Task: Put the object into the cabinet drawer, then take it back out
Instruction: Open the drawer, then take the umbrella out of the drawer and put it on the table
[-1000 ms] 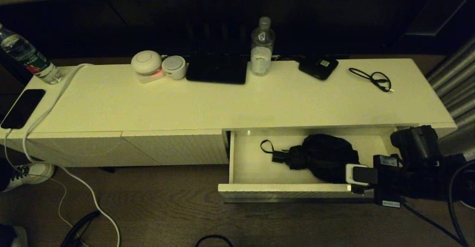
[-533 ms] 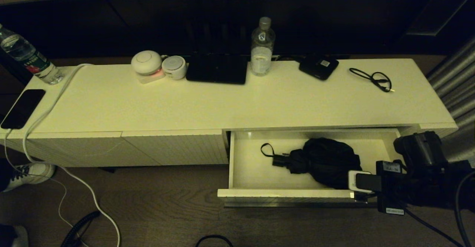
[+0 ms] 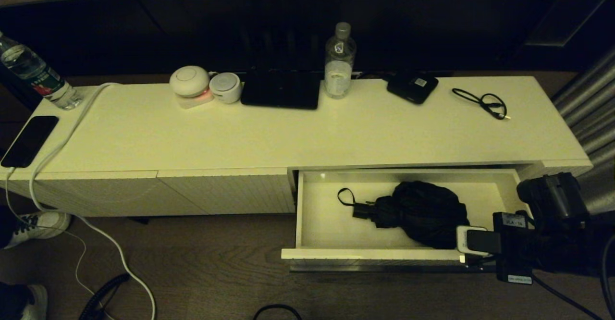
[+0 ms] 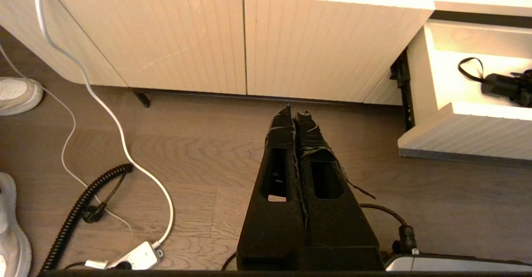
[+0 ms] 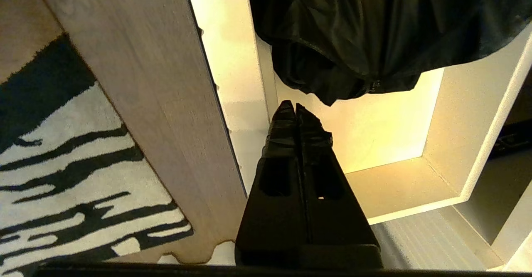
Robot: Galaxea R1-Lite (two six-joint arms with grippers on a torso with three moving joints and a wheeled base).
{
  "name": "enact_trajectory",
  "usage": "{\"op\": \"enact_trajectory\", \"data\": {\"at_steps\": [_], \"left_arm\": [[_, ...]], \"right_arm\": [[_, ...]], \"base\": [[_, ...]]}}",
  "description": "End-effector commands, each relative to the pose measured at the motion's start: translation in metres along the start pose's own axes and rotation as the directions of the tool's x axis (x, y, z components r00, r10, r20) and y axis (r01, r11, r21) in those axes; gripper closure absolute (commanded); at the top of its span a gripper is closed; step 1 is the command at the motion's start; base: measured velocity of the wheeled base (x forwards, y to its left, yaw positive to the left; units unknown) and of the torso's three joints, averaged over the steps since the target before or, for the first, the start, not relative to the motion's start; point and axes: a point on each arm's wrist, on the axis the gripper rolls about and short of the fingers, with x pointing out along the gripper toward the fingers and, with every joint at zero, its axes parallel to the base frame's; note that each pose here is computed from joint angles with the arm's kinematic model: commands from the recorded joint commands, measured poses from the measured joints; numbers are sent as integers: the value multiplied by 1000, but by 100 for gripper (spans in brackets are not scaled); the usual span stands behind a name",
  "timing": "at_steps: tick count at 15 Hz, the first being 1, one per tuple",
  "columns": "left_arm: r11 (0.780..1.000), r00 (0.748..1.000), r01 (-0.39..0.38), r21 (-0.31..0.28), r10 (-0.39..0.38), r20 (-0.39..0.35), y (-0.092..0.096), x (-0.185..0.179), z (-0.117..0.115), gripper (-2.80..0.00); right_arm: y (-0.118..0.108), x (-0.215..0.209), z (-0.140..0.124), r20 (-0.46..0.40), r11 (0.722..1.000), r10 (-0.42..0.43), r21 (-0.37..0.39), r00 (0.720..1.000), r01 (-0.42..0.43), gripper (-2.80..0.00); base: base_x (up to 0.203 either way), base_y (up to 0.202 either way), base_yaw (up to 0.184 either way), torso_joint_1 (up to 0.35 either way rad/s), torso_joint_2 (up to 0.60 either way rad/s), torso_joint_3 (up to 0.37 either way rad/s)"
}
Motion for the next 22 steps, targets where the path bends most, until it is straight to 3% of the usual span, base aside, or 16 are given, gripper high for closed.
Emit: {"op": "enact_trajectory", "data": {"at_steps": [1,5,8,11,16,22], "left_arm": [[1000,1000,-1,-1,1,2,0,0,0,0],[1000,1000,-1,-1,1,2,0,0,0,0],[1000,1000,-1,-1,1,2,0,0,0,0],[1000,1000,-1,-1,1,2,0,0,0,0],[1000,1000,-1,-1,1,2,0,0,0,0],[1000,1000,-1,-1,1,2,0,0,0,0]], "right_arm": [[-10,-12,2,15,997,-72,-2,997,72,0],[-33,-43,6,39,983,-181,23,983,180,0],[-40,-52,14,51,985,-171,0,984,171,0],[-53,-41,27,63,990,-140,-20,988,142,0],[-71,-13,47,48,999,-1,-41,999,3,0],[-86,16,70,55,997,60,-43,997,-58,0]], "base": [[0,0,0,0,0,0],[0,0,0,0,0,0],[0,0,0,0,0,0],[0,0,0,0,0,0],[0,0,0,0,0,0],[0,0,0,0,0,0]]}}
